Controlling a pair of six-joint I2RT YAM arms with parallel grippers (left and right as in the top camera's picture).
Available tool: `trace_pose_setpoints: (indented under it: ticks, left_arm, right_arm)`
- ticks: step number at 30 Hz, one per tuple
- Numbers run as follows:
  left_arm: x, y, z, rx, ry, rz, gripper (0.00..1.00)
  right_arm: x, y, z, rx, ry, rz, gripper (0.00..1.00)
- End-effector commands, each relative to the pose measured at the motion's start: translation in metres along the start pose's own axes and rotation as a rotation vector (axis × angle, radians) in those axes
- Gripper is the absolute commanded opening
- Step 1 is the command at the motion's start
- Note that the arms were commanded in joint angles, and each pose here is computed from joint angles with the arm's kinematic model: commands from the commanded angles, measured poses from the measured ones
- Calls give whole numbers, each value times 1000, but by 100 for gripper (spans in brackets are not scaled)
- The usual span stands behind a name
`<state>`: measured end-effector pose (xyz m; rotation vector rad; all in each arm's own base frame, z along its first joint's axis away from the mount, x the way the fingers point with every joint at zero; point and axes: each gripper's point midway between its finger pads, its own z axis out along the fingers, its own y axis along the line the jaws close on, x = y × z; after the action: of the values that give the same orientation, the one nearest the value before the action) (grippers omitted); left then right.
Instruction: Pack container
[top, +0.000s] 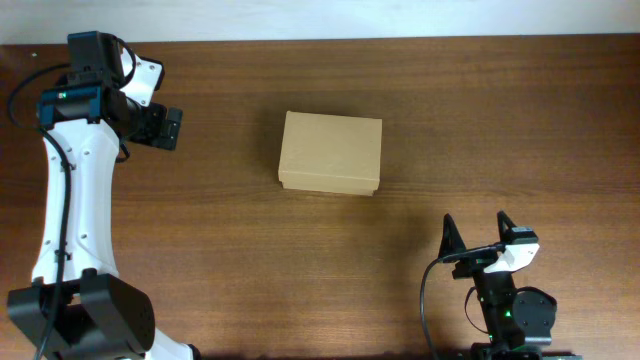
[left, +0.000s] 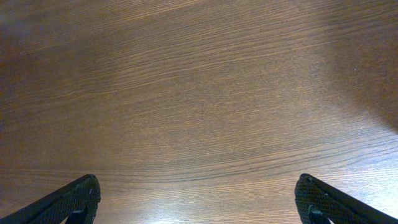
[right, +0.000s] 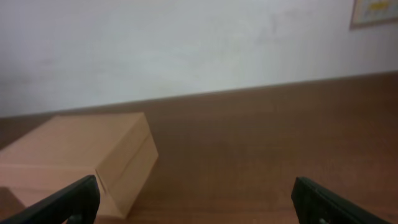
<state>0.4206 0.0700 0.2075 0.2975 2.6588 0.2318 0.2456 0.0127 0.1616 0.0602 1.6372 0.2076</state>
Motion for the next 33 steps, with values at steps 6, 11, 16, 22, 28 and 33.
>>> trace_pose_setpoints:
  ticks: [6, 11, 16, 22, 28, 33]
  left_arm:
    - [1, 1, -6, -8, -10, 1, 100]
    - [1, 1, -6, -8, -10, 1, 100]
    - [1, 1, -6, -8, -10, 1, 100]
    - [0, 1, -11, -13, -22, 0, 99]
    - [-6, 5, -58, -51, -135, -5, 100]
    - [-13, -10, -105, -10, -365, -81, 100]
  right_arm:
    - [2, -2, 0, 10, -1, 11, 99]
    - [2, -2, 0, 10, -1, 11, 99]
    - [2, -2, 0, 10, -1, 11, 99]
    - [2, -2, 0, 10, -1, 11, 99]
    - [2, -2, 0, 10, -1, 11, 99]
    - [2, -2, 0, 10, -1, 11, 99]
